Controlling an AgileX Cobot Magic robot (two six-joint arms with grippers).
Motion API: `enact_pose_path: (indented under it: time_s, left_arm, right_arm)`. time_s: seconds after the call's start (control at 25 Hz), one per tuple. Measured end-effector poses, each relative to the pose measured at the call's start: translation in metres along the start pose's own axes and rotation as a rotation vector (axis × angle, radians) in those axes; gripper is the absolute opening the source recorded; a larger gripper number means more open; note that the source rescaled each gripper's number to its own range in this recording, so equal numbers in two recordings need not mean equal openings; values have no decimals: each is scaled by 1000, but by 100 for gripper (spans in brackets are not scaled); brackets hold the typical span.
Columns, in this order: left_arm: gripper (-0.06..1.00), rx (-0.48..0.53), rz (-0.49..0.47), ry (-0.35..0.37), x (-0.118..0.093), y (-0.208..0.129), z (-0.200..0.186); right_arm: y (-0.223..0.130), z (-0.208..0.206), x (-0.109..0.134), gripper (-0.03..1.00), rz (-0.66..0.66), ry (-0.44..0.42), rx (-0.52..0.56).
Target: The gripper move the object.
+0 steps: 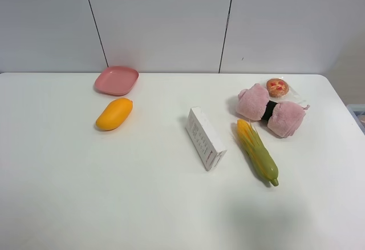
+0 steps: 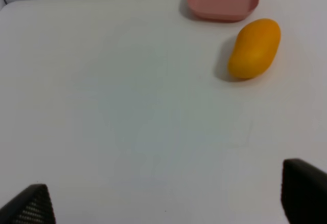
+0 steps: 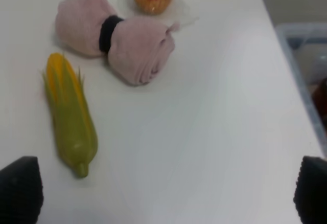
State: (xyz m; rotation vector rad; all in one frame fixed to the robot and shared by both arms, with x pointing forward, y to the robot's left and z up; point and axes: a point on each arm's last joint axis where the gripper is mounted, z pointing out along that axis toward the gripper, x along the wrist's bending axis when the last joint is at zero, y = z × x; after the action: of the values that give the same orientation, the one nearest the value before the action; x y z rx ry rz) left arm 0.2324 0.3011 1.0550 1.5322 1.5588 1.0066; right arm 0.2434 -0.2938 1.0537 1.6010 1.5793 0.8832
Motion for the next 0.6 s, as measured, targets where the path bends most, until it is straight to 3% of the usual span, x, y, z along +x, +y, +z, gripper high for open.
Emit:
enact_pose_path:
  time_s: [0.6]
  left_arm:
    - [100,0,0,0,0,0,0]
  right_arm:
    - [-7,-6,0,100,7,-11,-58]
